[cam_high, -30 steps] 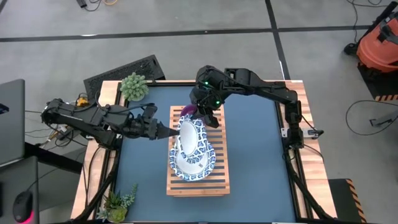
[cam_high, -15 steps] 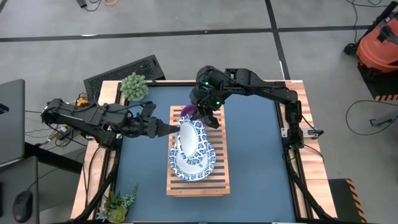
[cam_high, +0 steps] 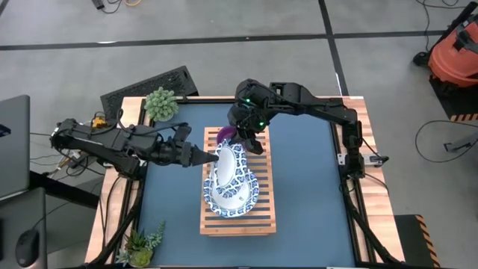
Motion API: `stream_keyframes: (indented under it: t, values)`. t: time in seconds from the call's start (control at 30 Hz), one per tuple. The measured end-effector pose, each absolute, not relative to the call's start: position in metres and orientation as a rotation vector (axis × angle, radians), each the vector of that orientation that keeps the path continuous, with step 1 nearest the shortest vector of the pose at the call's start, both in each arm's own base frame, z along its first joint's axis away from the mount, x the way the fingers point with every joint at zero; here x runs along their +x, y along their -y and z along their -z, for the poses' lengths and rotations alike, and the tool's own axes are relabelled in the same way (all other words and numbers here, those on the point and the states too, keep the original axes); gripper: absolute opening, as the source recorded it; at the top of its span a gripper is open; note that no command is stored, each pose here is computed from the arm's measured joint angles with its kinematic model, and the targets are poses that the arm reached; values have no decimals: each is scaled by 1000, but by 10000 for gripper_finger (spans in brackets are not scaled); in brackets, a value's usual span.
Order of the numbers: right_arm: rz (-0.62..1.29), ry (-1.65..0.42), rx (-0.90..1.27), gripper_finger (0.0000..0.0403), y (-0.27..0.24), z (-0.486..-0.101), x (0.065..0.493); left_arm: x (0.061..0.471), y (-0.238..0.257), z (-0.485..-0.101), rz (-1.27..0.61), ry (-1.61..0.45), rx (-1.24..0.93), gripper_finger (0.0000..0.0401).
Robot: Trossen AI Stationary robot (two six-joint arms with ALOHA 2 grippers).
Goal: Place and stack bowls onto a shelf
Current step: Stack the big white and blue bowl on top of the big white and blue bowl
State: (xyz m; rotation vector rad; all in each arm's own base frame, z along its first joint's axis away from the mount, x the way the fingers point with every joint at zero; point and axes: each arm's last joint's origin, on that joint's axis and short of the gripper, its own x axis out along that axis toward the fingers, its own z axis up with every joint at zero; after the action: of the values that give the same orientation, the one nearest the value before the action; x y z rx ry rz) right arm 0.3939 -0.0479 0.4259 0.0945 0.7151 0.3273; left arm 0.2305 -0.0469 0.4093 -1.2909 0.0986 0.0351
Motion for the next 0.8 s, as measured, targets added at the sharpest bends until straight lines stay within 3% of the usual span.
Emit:
stream_keyframes:
  t: [0.13,0.43,0.8]
  values:
    - [-326,-710,93,24,48,-426,394,231,43,-406,-53,-134,-1350,104]
    - [-323,-712,98,24,48,-426,395,231,40,-405,-60,-140,-1353,8]
    - [-318,-698,120,38,47,-428,395,232,39,-414,-19,-52,-1312,0]
